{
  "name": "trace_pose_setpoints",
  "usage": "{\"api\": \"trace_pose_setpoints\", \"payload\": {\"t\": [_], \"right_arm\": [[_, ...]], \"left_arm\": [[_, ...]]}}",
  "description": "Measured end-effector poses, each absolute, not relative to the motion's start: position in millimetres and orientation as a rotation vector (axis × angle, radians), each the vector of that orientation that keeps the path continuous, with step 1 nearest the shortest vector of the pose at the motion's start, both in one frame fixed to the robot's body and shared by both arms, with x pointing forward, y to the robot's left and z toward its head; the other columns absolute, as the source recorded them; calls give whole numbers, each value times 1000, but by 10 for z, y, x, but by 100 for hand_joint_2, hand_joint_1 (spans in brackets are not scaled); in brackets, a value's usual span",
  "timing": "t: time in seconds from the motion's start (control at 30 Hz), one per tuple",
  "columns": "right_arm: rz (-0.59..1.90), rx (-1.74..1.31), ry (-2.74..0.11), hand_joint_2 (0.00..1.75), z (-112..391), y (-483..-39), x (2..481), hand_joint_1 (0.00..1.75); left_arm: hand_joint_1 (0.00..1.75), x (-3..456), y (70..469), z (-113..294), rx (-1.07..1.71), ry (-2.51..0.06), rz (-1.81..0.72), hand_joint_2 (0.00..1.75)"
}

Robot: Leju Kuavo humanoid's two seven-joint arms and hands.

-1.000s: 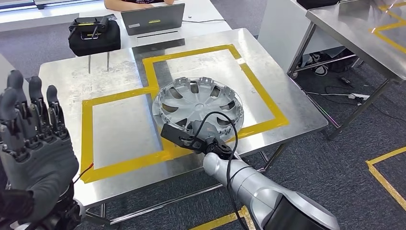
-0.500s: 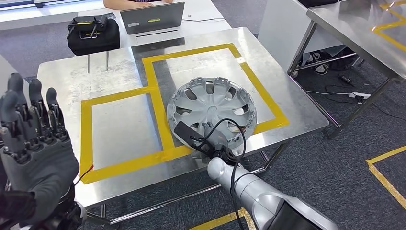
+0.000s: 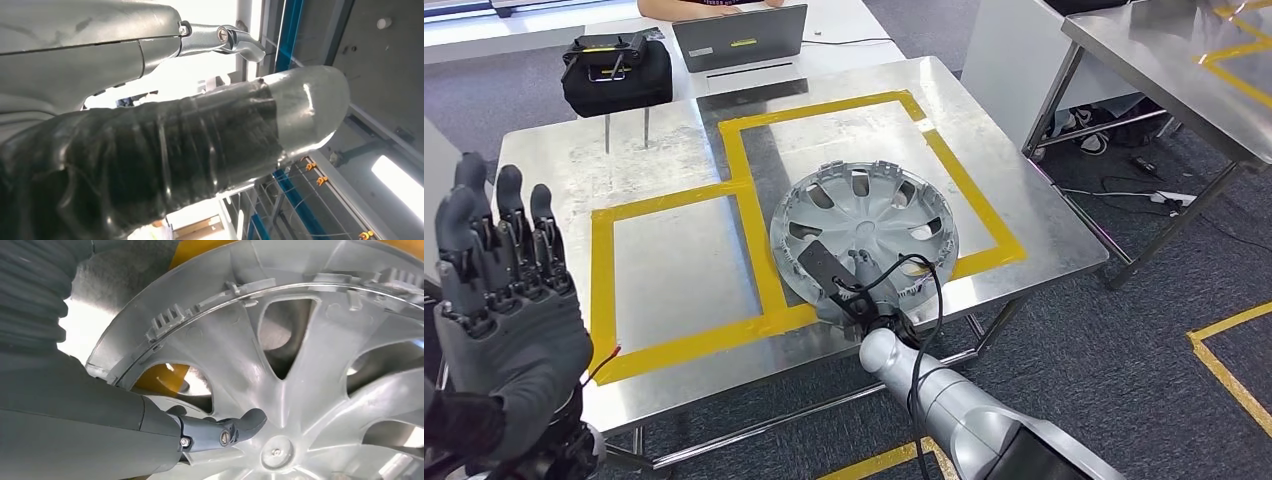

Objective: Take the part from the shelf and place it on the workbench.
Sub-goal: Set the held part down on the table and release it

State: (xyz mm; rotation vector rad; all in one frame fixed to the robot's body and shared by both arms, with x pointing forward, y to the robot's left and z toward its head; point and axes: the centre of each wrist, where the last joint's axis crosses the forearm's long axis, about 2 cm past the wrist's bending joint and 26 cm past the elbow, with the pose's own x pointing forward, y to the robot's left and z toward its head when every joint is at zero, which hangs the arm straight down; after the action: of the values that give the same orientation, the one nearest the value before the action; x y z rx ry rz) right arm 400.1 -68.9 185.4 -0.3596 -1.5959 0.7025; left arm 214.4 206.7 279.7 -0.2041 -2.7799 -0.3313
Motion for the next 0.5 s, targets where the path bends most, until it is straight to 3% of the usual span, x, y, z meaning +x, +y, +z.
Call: {"api": "trace_pose_setpoints", "payload": {"t": [0.23,0.5], "right_arm": [[477,-155,-1832,175,1718,-657,3815,0],[158,56,-2076,175,1677,-813,3209,0]], "left_arm": [[0,2105,2070,2738,-188,-2777,-302,0],[0,1941,2140,2540,29,-2716,-276,0]]}}
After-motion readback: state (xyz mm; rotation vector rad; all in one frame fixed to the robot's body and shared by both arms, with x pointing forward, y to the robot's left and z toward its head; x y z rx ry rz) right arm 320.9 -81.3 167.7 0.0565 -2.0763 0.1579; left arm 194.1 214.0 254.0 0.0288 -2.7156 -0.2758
